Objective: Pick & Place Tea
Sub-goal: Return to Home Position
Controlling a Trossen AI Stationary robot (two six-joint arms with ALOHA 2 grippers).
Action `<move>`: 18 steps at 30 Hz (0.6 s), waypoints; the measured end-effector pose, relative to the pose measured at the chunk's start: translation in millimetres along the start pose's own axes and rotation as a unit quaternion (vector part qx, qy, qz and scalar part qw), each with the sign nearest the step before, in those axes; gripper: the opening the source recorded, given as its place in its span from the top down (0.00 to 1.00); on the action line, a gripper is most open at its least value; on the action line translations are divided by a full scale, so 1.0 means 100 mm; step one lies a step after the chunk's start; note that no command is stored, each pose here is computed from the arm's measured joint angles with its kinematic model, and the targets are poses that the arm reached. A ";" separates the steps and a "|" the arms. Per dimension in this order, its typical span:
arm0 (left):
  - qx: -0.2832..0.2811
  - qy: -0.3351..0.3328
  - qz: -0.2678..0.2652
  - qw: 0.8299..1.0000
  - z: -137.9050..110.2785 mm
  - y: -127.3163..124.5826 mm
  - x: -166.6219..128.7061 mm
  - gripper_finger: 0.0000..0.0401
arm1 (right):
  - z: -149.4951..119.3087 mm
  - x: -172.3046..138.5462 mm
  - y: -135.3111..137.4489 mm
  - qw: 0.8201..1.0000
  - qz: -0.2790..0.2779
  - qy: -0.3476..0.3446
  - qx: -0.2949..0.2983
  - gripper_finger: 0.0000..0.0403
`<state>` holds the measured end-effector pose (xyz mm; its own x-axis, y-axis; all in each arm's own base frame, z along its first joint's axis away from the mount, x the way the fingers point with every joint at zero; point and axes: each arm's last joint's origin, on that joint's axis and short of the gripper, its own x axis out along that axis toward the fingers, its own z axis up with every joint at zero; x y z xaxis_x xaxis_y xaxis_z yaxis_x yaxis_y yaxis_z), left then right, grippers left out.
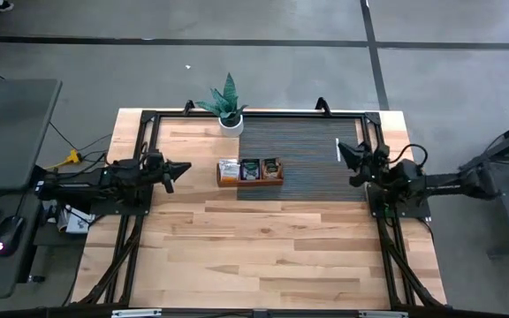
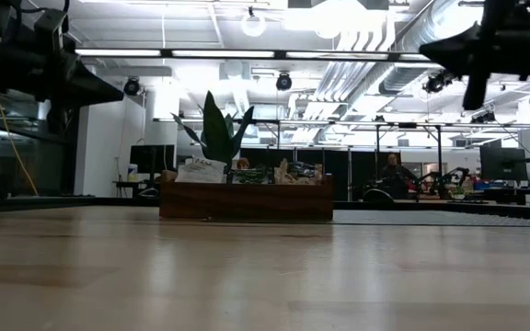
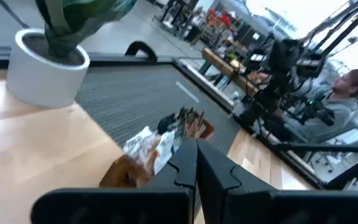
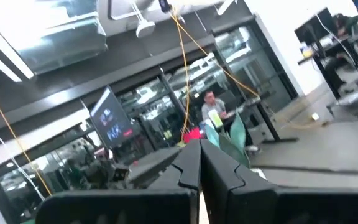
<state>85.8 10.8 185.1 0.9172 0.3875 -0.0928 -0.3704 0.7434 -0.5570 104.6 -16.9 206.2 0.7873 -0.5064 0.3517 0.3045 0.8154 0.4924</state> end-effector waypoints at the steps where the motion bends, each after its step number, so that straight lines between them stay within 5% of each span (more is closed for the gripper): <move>1: -0.001 -0.004 -0.003 1.000 0.01 -0.01 0.00 1.00 | 0.00 -0.03 -0.02 1.000 -0.003 0.009 0.003 1.00; 12: 0.015 -0.018 0.012 1.000 -0.07 0.05 0.06 1.00 | -0.16 -0.18 -0.16 0.992 -0.031 0.122 -0.003 1.00; 18: 0.134 -0.015 0.031 0.990 -0.08 0.06 0.07 1.00 | -0.23 -0.20 -0.17 0.984 -0.011 0.175 -0.039 1.00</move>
<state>90.7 13.9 174.7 0.8883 0.4499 -0.0925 -0.4550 0.8342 -0.3116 95.7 -14.0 172.1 0.9121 -0.4081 0.0381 0.3539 0.8310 0.4291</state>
